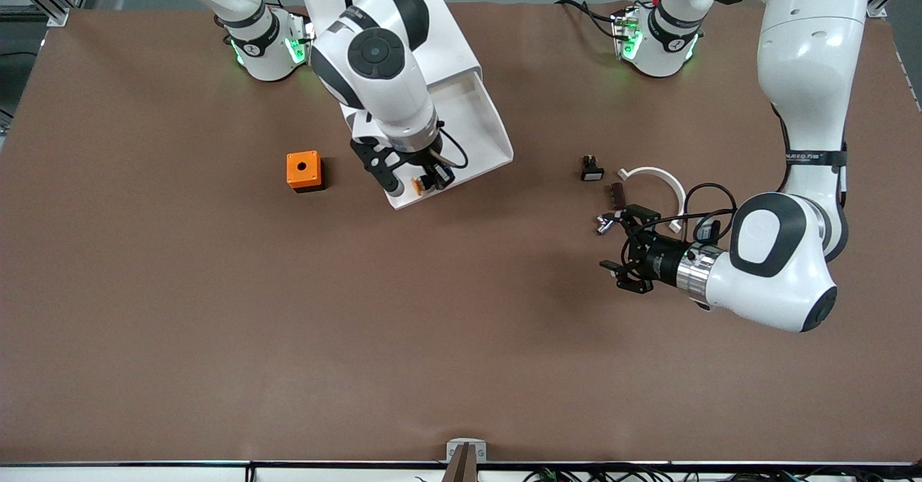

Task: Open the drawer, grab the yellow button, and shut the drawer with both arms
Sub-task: 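Lift the button with the right gripper while the left gripper releases the drawer, then push the drawer shut with the left gripper while the right gripper carries the button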

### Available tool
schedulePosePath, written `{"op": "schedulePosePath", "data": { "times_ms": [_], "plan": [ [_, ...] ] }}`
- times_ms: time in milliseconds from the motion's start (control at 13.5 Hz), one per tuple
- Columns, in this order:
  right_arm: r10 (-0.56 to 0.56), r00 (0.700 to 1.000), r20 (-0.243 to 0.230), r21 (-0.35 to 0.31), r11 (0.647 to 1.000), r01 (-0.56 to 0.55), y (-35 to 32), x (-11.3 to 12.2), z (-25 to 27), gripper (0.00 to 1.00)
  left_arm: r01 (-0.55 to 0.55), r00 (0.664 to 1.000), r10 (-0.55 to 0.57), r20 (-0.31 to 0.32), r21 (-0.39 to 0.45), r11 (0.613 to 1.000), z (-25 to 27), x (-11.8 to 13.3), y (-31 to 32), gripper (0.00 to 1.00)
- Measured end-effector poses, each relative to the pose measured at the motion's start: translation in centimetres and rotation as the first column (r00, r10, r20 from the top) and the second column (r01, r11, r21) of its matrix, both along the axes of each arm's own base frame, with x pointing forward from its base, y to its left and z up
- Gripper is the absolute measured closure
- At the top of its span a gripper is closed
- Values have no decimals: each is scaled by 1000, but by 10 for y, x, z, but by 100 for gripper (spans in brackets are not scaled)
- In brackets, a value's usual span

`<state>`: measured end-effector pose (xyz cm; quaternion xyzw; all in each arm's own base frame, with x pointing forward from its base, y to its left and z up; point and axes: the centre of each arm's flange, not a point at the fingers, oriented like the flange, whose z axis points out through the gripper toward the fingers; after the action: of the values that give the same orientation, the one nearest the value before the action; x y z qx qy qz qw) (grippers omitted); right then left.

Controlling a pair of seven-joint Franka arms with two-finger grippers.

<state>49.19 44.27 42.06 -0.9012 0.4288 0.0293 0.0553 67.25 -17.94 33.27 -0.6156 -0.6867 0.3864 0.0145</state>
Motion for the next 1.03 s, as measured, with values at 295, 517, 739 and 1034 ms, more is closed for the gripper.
{"op": "schedulePosePath", "data": {
  "times_ms": [295,517,739,1034],
  "plan": [
    [116,993,1,-6,993,-116,-63,51,37,60,241,961,-243,133,30,970,8,-8,-11,0],
    [265,964,-8,-13,964,-265,-131,87,42,60,456,853,-447,271,32,890,28,-11,-17,0],
    [418,908,-27,-13,908,-418,-221,122,34,60,632,709,-620,336,88,770,28,-12,-18,0],
    [567,823,-6,-23,823,-567,-346,162,0,60,771,506,-719,477,124,625,36,-9,-45,0]
  ]
}}
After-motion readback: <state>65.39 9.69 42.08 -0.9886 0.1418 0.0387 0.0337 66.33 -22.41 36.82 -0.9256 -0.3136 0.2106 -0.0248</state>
